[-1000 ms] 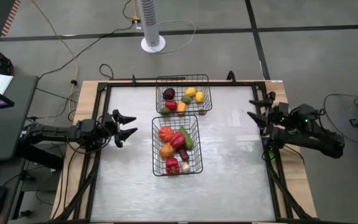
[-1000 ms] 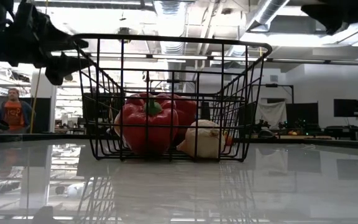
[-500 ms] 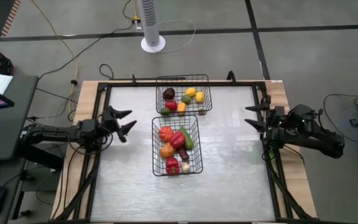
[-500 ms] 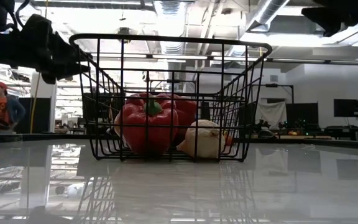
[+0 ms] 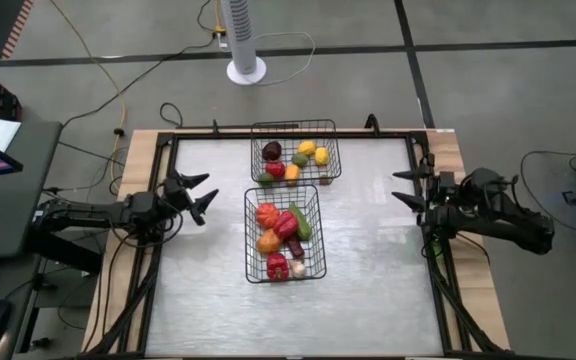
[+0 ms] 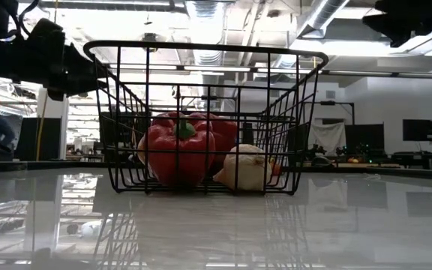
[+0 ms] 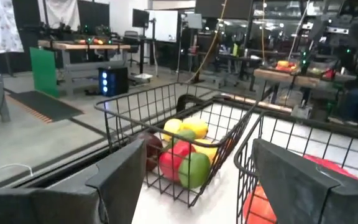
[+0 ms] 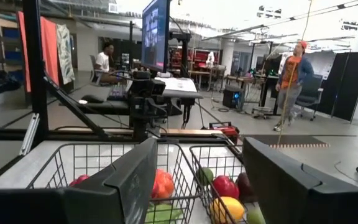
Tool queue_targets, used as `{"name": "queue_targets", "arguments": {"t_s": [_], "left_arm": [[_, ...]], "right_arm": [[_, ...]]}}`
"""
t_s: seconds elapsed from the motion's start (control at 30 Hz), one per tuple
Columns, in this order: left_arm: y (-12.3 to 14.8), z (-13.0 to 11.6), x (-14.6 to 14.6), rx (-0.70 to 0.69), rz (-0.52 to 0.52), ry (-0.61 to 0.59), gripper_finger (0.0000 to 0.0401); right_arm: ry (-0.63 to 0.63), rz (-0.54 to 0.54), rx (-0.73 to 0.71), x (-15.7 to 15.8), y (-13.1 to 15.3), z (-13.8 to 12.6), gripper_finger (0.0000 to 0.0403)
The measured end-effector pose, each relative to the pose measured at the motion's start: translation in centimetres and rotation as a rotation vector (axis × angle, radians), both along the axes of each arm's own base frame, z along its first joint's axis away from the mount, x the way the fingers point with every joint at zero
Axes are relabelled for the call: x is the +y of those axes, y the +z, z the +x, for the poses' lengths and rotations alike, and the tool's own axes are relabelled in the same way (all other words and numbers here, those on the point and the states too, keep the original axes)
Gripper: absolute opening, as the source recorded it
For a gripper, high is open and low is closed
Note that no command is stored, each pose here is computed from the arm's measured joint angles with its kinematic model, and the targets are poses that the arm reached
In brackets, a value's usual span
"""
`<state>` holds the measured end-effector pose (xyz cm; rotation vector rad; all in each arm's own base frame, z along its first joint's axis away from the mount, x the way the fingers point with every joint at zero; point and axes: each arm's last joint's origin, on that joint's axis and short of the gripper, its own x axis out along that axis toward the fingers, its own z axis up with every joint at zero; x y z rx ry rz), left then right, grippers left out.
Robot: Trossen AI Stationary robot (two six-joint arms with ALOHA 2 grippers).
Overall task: Sort produce into baskets
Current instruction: Return to Home Position
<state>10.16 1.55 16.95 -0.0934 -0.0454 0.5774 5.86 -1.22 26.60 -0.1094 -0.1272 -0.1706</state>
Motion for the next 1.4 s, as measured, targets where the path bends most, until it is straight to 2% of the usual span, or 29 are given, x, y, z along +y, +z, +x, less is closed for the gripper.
{"name": "queue_targets", "arguments": {"t_s": [0.2,0.33,0.57,0.7,0.8,0.93,1.4], "left_arm": [[-0.7,0.0,0.0,0.072,0.002,0.000,0.0279],[-0.7,0.0,0.0,0.071,0.000,0.001,0.0279],[-0.7,0.0,0.0,0.073,0.004,0.001,0.0279],[-0.7,0.0,0.0,0.068,-0.003,0.000,0.0279],[-0.7,0.0,0.0,0.072,0.002,0.001,0.0279],[-0.7,0.0,0.0,0.071,0.001,0.000,0.0279],[-0.7,0.0,0.0,0.070,0.000,0.000,0.0279]], "right_arm": [[0.011,0.035,0.027,0.0,-0.3,0.0,0.0265],[0.077,0.059,0.021,0.1,-0.8,0.4,0.0265],[0.084,0.096,0.027,-0.5,-5.6,2.7,0.0265],[0.086,0.192,0.074,-0.6,-7.8,3.3,0.0265],[0.079,0.273,0.163,-0.6,-9.2,3.4,0.0265],[0.074,0.348,0.189,-0.7,-9.4,3.5,0.0265],[0.074,0.353,0.192,-0.7,-9.5,3.5,0.0265]]}}
